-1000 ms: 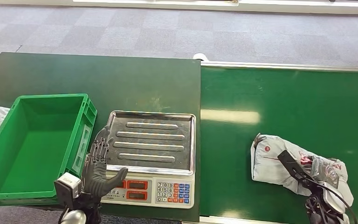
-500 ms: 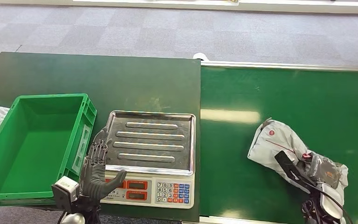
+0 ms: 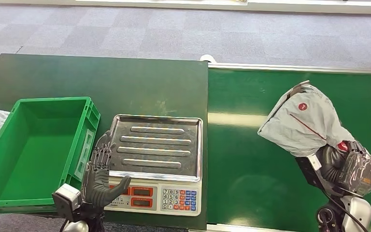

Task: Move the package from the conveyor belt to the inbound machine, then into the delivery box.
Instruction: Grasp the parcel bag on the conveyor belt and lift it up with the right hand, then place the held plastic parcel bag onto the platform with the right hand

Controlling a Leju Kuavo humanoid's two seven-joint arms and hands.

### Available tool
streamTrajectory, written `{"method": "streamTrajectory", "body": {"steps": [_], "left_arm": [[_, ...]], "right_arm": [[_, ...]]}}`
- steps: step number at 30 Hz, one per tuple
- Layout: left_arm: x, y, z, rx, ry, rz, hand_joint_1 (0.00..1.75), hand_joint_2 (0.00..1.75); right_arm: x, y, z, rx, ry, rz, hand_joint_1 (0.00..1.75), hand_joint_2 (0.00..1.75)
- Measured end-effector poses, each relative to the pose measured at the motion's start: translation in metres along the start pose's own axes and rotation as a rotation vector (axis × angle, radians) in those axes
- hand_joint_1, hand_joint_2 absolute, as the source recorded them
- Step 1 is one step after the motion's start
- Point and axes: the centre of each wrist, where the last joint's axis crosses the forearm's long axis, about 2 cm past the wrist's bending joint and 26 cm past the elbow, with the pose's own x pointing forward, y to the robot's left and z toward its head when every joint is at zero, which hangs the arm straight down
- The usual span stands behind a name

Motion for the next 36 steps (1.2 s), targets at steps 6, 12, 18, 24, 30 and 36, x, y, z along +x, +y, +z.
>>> {"method": "streamTrajectory", "body": {"steps": [6,12,18,24,30,36], "left_arm": [[0.0,0.0,0.0,0.007,-0.011,-0.003,0.0,1.75],[0.0,0.0,0.0,0.009,-0.013,-0.004,0.0,1.75],[0.0,0.0,0.0,0.001,-0.014,-0.002,0.0,1.75],[0.0,0.0,-0.006,-0.016,-0.027,0.005,0.0,1.75],[-0.002,0.0,-0.012,-0.039,-0.037,0.008,0.0,1.75],[-0.007,-0.002,-0.02,-0.063,-0.047,0.021,0.0,1.75]], "right_arm": [[0.027,-0.011,0.002,-0.052,-0.123,-0.079,1.75,0.0],[0.068,-0.012,0.01,0.012,-0.253,-0.16,1.75,0.0],[0.099,-0.009,0.021,0.113,-0.347,-0.193,1.75,0.0],[0.12,-0.003,0.025,0.208,-0.426,-0.087,1.75,0.0],[0.134,0.009,0.002,0.255,-0.508,0.038,1.75,0.0],[0.154,0.023,-0.024,0.325,-0.611,0.012,1.75,0.0]]}}
